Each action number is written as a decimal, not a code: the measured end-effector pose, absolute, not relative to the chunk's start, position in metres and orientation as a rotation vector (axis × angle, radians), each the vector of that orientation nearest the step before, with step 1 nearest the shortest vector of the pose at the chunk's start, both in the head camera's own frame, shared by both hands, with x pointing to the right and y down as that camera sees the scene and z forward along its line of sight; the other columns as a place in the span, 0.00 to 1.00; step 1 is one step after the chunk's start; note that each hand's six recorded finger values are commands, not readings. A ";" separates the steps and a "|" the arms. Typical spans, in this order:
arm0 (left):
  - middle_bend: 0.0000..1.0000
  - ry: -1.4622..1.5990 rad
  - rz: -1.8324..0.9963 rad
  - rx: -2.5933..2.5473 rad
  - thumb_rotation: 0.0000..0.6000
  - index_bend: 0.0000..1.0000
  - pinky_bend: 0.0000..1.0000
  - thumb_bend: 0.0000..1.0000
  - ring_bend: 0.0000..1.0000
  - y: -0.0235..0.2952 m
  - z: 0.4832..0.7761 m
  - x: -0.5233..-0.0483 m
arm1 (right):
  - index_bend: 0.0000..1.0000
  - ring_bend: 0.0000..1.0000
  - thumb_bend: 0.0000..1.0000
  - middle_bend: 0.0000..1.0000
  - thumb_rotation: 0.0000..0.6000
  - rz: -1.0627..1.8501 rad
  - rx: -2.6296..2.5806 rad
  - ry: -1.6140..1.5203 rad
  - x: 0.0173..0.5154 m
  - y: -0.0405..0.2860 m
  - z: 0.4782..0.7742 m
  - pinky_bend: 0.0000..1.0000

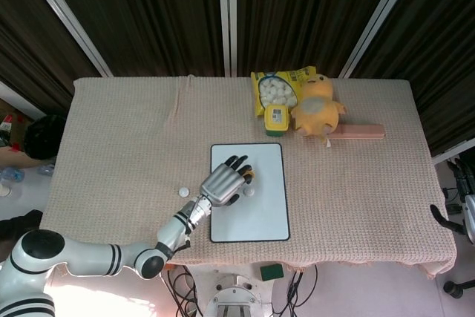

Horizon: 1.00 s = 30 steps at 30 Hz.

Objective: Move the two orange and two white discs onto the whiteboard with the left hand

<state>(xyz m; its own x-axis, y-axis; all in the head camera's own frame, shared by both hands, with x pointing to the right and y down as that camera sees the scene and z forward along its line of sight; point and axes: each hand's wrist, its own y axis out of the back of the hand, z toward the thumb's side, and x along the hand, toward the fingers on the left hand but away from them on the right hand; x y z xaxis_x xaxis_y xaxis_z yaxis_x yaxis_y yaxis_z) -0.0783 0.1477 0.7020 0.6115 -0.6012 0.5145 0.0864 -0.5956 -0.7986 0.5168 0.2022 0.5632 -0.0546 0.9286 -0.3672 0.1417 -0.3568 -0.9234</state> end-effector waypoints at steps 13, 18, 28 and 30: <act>0.19 0.444 -1.252 -1.913 1.00 0.38 0.14 0.28 0.06 0.161 0.703 -0.187 | 0.00 0.00 0.28 0.00 1.00 1.472 -1.554 -1.158 0.513 0.201 0.565 0.00; 0.19 0.456 -1.288 -1.918 1.00 0.38 0.14 0.28 0.06 0.163 0.713 -0.202 | 0.00 0.00 0.28 0.00 1.00 1.469 -1.559 -1.141 0.509 0.201 0.566 0.00; 0.19 0.490 -1.274 -1.907 1.00 0.39 0.14 0.28 0.06 0.169 0.727 -0.213 | 0.00 0.00 0.28 0.00 1.00 1.466 -1.546 -1.149 0.509 0.201 0.561 0.00; 0.19 0.497 -1.277 -1.913 1.00 0.39 0.14 0.28 0.06 0.171 0.729 -0.216 | 0.00 0.00 0.28 0.00 1.00 1.469 -1.547 -1.149 0.509 0.202 0.562 0.00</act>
